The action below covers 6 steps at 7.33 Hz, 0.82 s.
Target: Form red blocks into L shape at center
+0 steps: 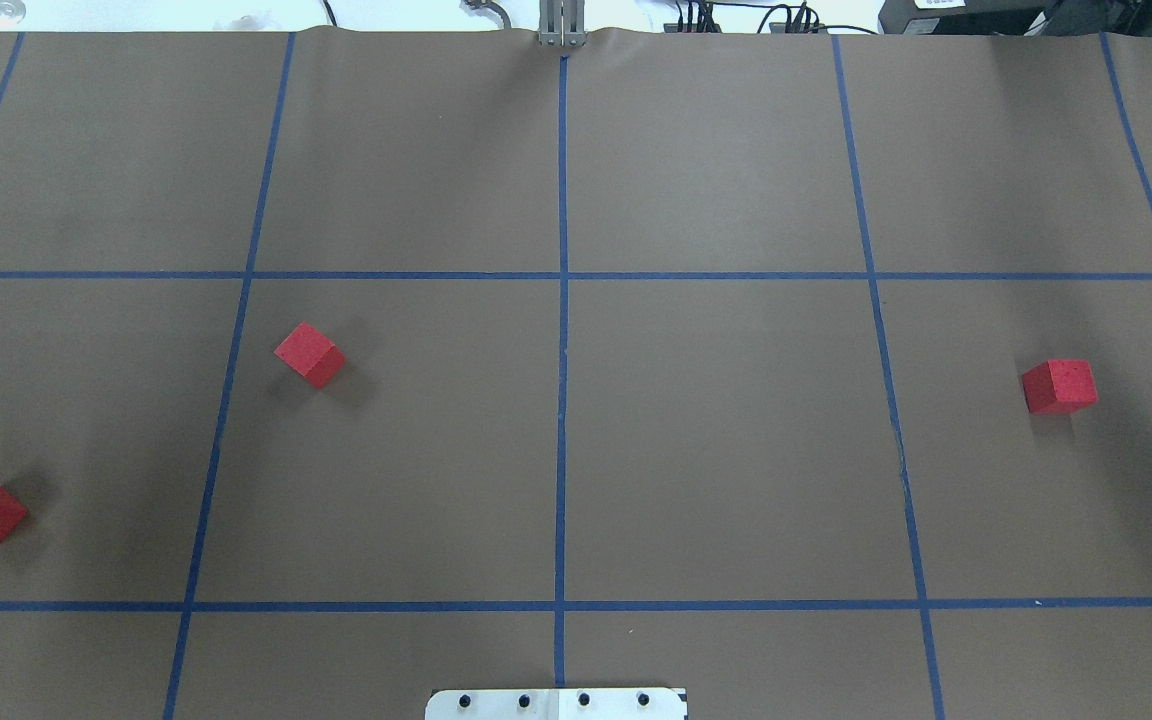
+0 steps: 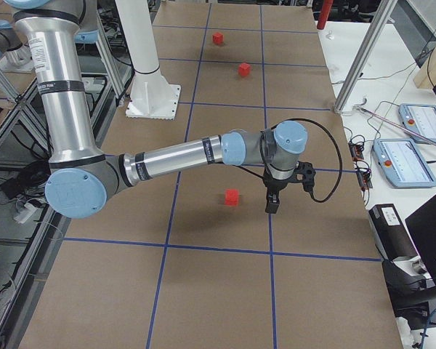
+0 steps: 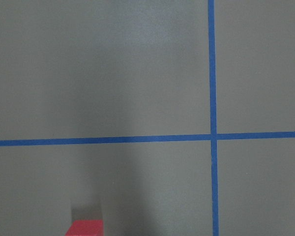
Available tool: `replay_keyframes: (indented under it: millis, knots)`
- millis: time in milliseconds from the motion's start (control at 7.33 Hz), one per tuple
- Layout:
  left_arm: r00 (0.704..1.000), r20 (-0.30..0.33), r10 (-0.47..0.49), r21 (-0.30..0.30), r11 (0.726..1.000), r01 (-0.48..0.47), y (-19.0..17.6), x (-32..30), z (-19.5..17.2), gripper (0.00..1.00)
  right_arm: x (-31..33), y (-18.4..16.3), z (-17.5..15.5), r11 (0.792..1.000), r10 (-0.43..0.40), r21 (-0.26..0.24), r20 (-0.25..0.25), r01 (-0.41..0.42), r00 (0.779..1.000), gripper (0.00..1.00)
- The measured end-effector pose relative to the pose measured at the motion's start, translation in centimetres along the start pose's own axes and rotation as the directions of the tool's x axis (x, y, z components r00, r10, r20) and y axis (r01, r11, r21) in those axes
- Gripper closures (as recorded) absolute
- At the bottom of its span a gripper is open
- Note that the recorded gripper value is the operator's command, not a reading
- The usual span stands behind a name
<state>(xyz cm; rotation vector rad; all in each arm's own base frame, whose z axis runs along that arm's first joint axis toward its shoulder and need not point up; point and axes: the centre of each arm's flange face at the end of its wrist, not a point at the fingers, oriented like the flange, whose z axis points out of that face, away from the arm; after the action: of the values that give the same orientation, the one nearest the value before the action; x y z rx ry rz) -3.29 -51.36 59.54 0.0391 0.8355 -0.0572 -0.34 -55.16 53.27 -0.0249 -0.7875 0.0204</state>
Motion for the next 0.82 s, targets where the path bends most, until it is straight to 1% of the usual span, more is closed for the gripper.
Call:
replay_keyframes:
  millis: [136, 273, 409, 682, 818]
  knots:
    - [1.000, -0.005, 0.000, -0.002, 1.000, 0.000, 0.0, 0.0, 0.0, 0.00, -3.1, 0.7, 1.8, 0.999, 0.004, -0.032, 0.006, -0.004, 1.000, 0.00]
    - [1.000, -0.009, -0.002, -0.004, 1.000, 0.002, 0.1, 0.0, 0.1, 0.00, -6.5, 1.5, 3.8, 0.998, 0.031, -0.057, 0.009, -0.030, 0.999, 0.00]
    - [1.000, -0.010, -0.004, -0.006, 1.000, 0.004, 0.1, -0.2, 0.2, 0.00, -9.4, 2.6, 6.3, 0.997, 0.045, -0.067, 0.012, -0.044, 0.999, 0.00]
    - [1.000, -0.010, -0.004, -0.009, 1.000, 0.004, 0.1, -0.3, 0.3, 0.00, -11.8, 5.8, 11.0, 0.998, 0.005, -0.058, 0.026, -0.004, 1.000, 0.00]
    - [1.000, -0.010, -0.004, -0.009, 1.000, 0.004, 0.1, -0.3, 0.4, 0.00, -12.4, 6.8, 12.8, 0.998, 0.018, -0.054, 0.008, -0.018, 1.000, 0.02]
